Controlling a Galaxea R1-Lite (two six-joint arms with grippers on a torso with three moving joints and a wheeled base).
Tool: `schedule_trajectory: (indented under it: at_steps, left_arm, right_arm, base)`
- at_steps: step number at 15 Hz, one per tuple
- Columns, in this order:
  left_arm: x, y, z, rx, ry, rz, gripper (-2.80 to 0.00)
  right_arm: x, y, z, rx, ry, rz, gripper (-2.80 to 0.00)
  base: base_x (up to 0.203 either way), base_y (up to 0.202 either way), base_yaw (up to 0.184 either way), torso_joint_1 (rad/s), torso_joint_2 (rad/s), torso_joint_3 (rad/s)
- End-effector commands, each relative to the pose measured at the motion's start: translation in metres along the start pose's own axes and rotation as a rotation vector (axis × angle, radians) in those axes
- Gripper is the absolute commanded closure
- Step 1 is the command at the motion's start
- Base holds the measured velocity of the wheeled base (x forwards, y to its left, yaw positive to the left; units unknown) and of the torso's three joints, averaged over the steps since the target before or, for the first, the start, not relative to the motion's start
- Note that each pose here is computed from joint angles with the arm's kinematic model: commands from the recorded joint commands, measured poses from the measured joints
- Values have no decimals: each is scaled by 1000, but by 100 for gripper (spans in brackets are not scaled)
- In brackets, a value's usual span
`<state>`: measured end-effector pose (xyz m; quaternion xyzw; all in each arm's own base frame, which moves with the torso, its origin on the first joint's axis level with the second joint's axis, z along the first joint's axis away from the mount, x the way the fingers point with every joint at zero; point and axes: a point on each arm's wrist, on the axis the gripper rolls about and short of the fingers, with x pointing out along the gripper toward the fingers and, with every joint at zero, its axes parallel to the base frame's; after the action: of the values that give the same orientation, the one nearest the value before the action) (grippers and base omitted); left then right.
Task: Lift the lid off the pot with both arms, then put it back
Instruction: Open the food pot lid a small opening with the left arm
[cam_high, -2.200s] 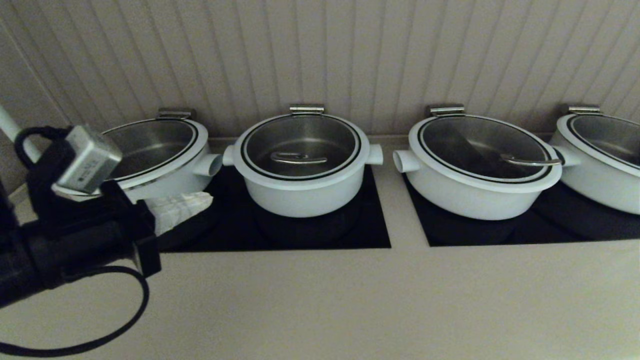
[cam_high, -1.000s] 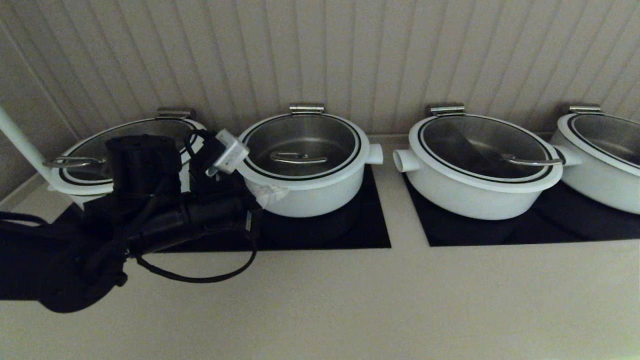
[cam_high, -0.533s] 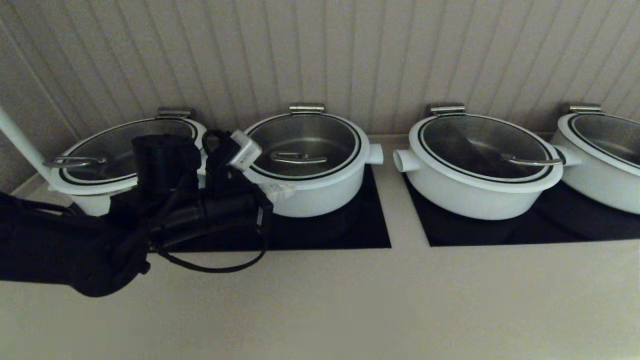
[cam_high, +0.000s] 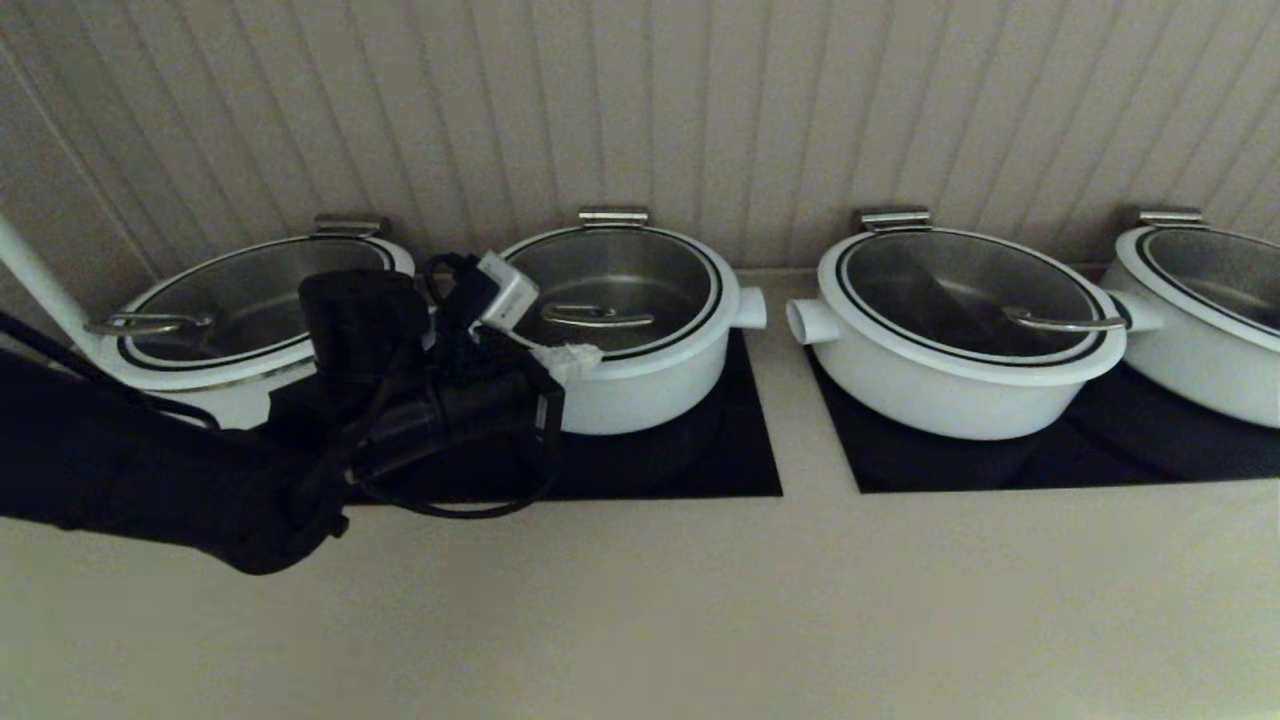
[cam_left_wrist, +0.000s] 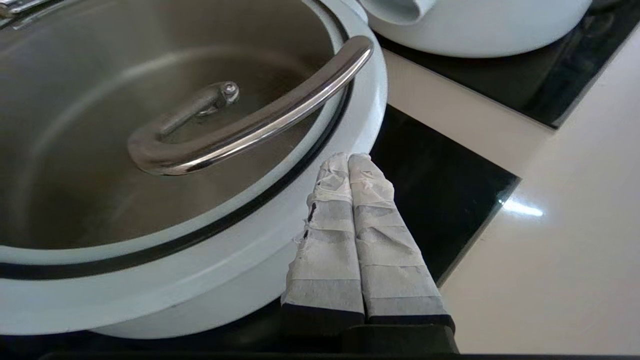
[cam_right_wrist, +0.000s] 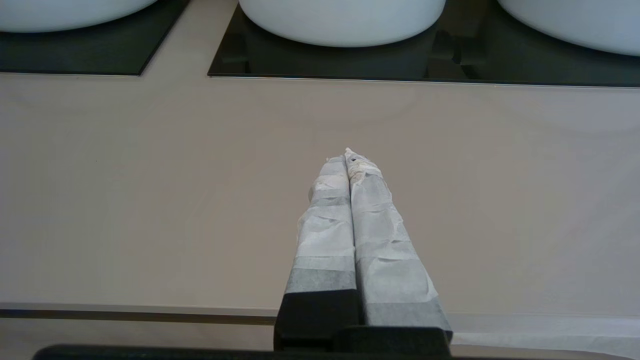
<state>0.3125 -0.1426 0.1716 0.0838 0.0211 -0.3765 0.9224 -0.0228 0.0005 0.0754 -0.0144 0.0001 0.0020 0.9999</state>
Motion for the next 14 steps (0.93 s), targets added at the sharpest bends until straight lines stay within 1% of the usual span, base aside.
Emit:
schedule_trajectory:
  at_steps: [1,8,14]
  left_arm:
    - [5,1,-3,1,-1,-1,0]
    - [13,11,30,46,-110,21,0]
    - [10,11,35,52,-124,26,0]
  right_arm:
    - [0,0,0,0,0,1,0]
    - [0,0,0,-1,0,1,0]
    - [0,0,0,-2,0,1,0]
  base:
    - [0,0,0,0,0,0]
    - [0,0,0,0,0,0]
    - [0,0,0,0,0,0]
